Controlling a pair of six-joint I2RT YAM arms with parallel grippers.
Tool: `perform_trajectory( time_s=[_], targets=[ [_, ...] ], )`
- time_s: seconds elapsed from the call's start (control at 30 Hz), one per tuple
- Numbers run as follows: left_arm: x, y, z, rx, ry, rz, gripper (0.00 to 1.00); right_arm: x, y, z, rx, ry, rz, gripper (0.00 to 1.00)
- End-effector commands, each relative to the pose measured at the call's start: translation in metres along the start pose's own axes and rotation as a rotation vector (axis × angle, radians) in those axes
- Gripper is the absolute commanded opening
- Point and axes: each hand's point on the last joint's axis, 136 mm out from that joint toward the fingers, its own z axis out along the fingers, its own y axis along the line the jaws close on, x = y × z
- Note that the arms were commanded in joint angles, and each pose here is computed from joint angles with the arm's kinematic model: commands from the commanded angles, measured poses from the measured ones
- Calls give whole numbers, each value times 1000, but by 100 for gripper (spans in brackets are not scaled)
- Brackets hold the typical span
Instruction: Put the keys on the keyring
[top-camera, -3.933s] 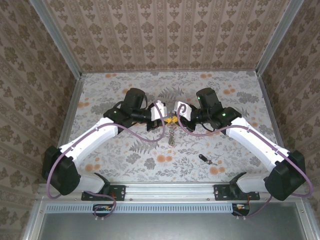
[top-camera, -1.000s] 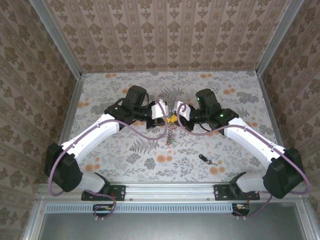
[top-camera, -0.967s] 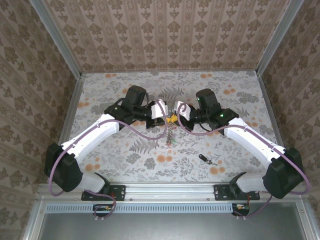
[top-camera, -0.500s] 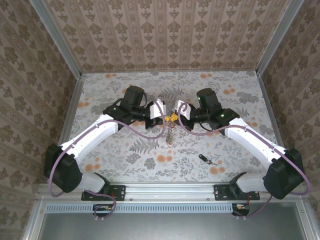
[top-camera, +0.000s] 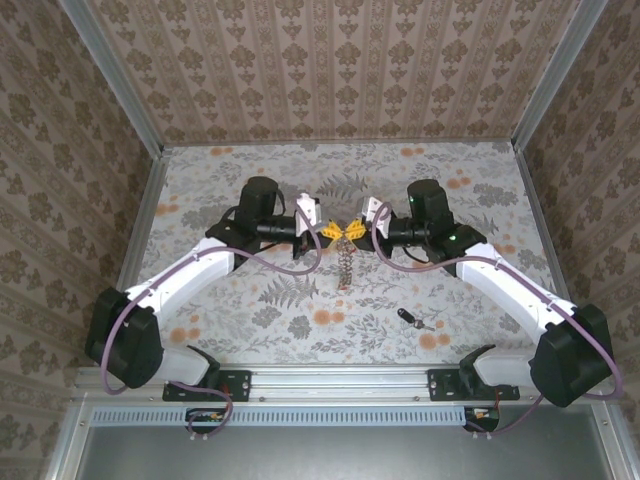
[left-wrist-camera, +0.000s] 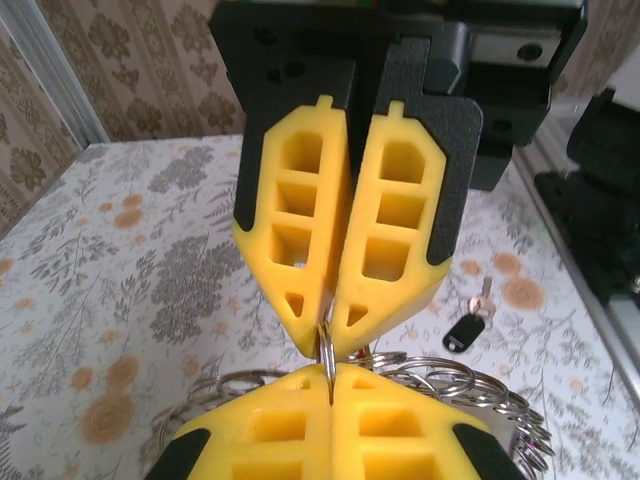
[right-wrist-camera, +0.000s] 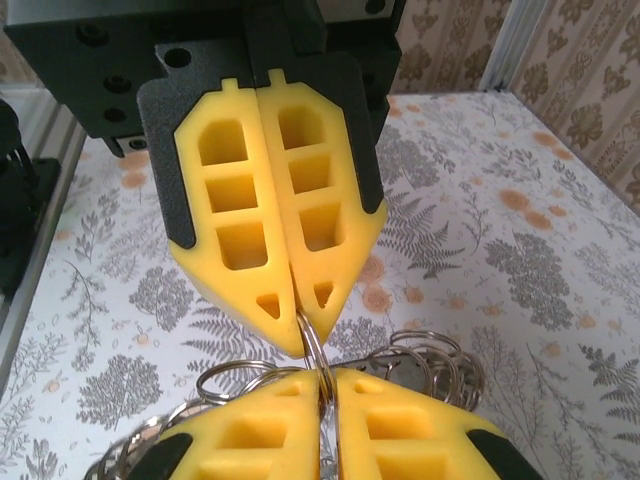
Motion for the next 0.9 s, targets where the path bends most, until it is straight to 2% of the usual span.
perform_trajectory(
  time_s=[0.0,0.23,0.4,0.47,0.53,0.57,0.67,0.77,0.87],
  targets=[
    [-50,-7,-11,50,-181,83,0,-4,-2,1,-23,-55,24,13],
    [-52,-7,-11,58,-229,61,0,-11,-5,2,-53,-97,36,13],
    [-53,-7,-10,57,-239,55,0,-15,-9,1,-40,-105,37,0],
    [-50,-5,-10,44,-232,44,0,-11,-11,1,-22,-79,36,0],
    [-44,-4,-11,28,-192,34,1,-10,-13,-1,-2,-52,24,0],
    [-40,-3,-11,11,-161,39,8,-9,-14,-2,7,-37,19,0],
    [-23,-2,-14,-31,-29,55,19,-6,-13,-7,27,34,-22,0],
    [-14,0,-17,-52,60,77,21,-5,-10,-10,34,88,-56,0],
    [-12,2,-18,-65,101,92,25,-5,-8,-11,41,110,-81,0]
  ],
)
